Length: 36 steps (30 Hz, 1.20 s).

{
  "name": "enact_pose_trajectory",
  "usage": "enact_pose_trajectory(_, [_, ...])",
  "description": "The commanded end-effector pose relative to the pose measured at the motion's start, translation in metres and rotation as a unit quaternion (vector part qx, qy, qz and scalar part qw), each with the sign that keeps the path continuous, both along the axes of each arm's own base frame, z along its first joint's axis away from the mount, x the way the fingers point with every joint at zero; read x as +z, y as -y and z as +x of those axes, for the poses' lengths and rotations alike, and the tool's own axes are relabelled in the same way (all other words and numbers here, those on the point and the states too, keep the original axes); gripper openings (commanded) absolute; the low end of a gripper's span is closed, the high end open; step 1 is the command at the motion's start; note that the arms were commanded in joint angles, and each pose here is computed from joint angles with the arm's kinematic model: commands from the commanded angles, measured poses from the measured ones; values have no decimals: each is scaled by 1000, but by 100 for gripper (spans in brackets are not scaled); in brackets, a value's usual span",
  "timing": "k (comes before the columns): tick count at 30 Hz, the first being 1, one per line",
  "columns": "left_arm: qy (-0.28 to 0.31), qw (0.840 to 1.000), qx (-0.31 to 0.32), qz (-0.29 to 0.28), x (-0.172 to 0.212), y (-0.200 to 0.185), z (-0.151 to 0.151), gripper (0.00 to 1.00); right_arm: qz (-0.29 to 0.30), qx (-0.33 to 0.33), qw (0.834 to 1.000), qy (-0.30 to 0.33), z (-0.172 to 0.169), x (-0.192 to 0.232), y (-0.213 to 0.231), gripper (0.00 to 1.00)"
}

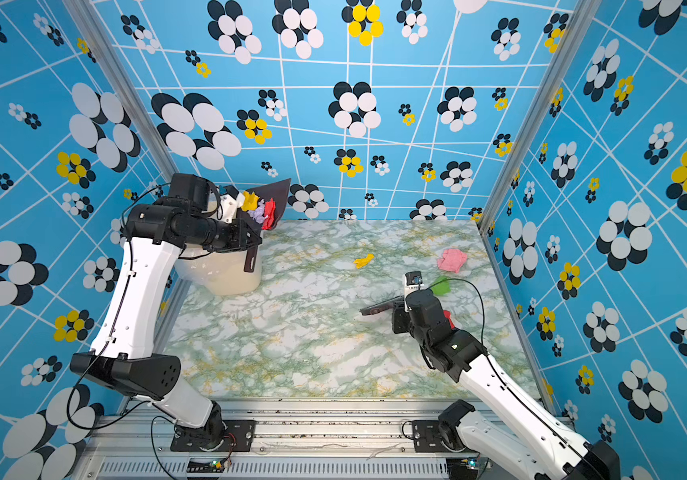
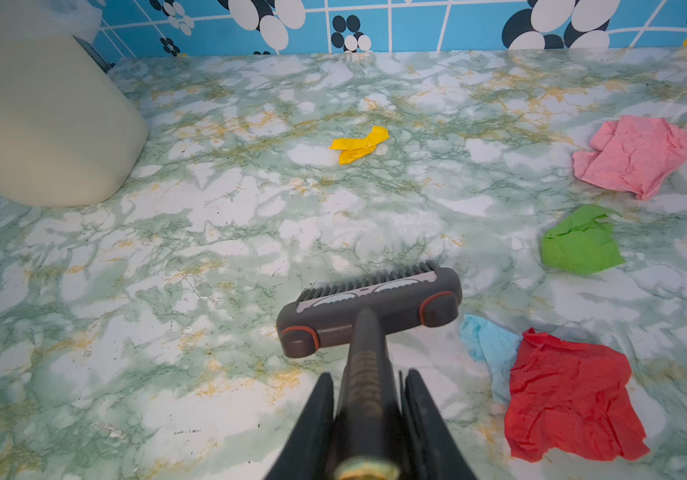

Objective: Sweep away the paper scraps from the table
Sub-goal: 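Tip the dustpan over the bin with the left gripper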

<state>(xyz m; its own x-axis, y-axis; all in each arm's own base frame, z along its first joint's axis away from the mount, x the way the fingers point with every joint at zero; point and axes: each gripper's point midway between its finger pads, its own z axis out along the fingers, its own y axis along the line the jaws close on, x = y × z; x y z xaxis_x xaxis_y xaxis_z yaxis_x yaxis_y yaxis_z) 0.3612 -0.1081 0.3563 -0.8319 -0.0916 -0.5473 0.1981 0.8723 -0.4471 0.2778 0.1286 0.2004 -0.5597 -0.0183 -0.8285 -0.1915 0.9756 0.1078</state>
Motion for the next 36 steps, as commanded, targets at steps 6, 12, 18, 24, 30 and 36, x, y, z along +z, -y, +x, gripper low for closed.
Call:
enact_pose_trajectory(6, [12, 991, 19, -133, 15, -32, 3, 0, 32, 2, 999, 20, 9, 15, -8, 0])
enact_pose_trajectory(12, [6, 983, 38, -179, 12, -58, 20, 0, 37, 4, 999, 18, 10, 15, -11, 0])
enact_pose_trajectory(18, [-3, 971, 41, -234, 8, -72, 40, 0, 37, 3, 999, 19, 10, 16, -11, 0])
enact_pose_trajectory(24, [8, 957, 40, -288, 12, -80, 49, 0, 34, 0, 999, 20, 11, 16, -9, 0])
enact_pose_trajectory(30, [21, 927, 9, -374, 27, -76, 53, 0, 29, 3, 999, 14, 13, 15, -12, 0])
enact_pose_trajectory(36, [23, 917, 11, -398, 30, -82, 55, 0, 30, 5, 999, 15, 14, 16, -13, 0])
